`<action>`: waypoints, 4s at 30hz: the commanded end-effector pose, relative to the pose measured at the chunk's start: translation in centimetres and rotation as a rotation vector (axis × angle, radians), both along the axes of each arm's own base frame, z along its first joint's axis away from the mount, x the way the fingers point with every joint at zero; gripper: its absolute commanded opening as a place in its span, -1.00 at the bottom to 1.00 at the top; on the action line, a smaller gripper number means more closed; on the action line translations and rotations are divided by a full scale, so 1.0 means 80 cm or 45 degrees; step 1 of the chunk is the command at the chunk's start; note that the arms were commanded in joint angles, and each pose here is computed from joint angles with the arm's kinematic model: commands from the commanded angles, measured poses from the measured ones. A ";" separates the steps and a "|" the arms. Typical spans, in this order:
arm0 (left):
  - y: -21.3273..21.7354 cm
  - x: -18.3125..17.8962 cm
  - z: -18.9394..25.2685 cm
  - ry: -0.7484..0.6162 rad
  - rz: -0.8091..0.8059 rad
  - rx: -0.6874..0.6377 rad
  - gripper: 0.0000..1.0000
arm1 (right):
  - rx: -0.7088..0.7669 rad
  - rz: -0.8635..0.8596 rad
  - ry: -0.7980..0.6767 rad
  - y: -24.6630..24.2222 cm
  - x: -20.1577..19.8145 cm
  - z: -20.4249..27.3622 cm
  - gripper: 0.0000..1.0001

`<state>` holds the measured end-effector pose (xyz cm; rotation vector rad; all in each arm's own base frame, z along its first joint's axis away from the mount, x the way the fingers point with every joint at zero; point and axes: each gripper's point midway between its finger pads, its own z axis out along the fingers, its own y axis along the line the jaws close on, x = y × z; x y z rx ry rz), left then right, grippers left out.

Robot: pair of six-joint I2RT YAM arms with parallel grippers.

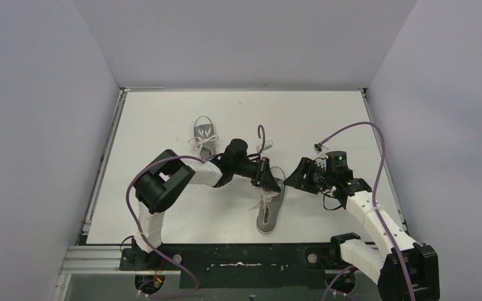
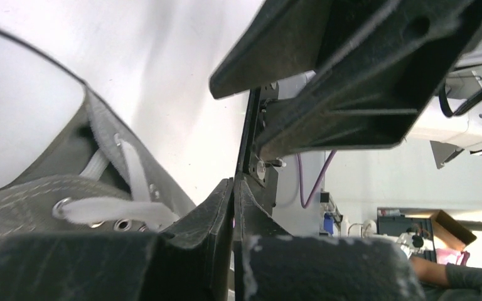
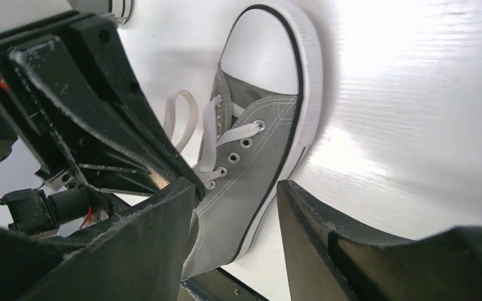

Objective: Tie the shoes
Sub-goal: Adjust the shoelace on the shoe.

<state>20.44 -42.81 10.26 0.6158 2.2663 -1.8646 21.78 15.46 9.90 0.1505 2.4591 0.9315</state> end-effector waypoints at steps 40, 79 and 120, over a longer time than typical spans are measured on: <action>0.054 -0.037 0.023 -0.313 0.042 0.116 -0.02 | -0.383 1.613 -0.934 0.040 -0.001 0.000 0.35; 0.094 -0.066 -0.049 -0.326 -0.113 0.401 -1.00 | -0.113 1.779 -0.927 0.087 -0.003 0.000 0.16; 0.086 -0.067 -0.048 -0.342 -0.143 0.385 -1.00 | -0.024 1.883 -0.850 0.099 -0.015 -0.019 -0.22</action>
